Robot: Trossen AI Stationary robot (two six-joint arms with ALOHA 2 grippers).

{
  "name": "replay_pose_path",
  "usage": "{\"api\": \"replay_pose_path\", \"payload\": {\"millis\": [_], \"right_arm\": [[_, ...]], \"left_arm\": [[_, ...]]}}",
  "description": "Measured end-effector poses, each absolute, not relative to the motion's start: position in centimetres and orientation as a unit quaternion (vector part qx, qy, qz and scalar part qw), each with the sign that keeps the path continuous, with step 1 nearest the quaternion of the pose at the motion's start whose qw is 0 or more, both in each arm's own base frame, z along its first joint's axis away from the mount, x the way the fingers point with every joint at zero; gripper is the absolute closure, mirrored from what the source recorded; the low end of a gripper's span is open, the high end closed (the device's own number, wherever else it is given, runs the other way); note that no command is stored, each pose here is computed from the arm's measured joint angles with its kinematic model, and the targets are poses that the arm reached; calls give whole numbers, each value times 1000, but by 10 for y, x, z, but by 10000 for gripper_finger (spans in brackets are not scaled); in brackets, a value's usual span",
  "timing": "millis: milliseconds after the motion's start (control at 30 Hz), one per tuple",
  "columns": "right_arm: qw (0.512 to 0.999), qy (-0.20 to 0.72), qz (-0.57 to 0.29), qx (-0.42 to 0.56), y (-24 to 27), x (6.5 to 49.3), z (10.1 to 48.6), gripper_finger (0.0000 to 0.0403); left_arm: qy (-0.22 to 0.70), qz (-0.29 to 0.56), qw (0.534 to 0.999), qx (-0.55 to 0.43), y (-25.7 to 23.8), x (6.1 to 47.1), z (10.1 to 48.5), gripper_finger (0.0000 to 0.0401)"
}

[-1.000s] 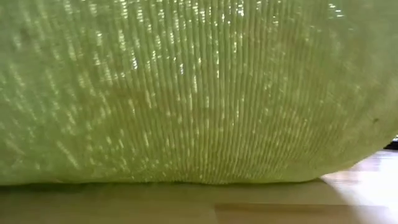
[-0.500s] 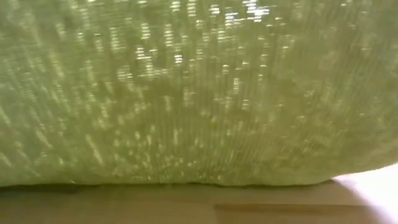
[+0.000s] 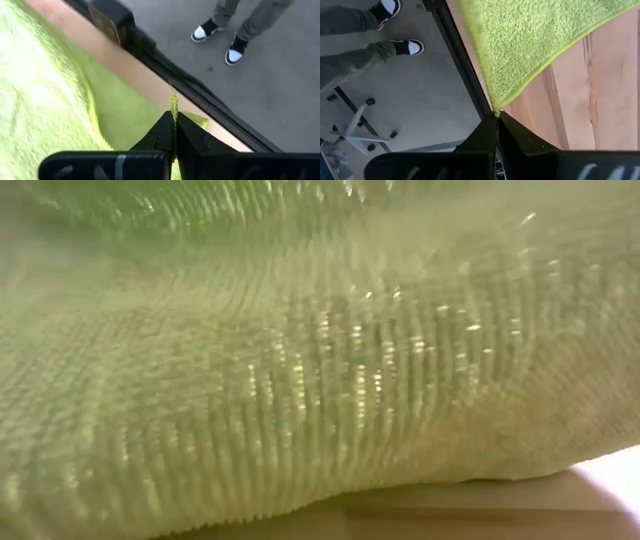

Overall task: Fold microfiber towels
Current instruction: Fold the green towel

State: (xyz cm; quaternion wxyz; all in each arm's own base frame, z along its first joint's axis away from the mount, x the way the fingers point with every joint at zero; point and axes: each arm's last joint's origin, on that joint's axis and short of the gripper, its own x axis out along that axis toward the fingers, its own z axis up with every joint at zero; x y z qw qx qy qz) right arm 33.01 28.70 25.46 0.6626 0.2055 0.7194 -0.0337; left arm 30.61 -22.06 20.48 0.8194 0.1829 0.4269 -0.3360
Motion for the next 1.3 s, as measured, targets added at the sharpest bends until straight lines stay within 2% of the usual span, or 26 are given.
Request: {"api": "replay_pose_path", "payload": {"millis": [233,467,700,933,1300], "right_arm": [[669,718,-43,187,284,329,254,403],[686,699,-65,190,271,341,254,403],[688,696,-85,187,247,356,254,403],[692,694,-99,170,229,364,254,403],[694,696,-112,148,210,372,253,403]], "left_arm": [[470,-347,793,173,-239,283,198,401],[469,-343,792,186,-257,261,189,401],[486,-299,801,179,-246,268,187,401],[547,-260,771,200,-222,270,183,401],[560,-264,741,260,-207,272,181,401]]}}
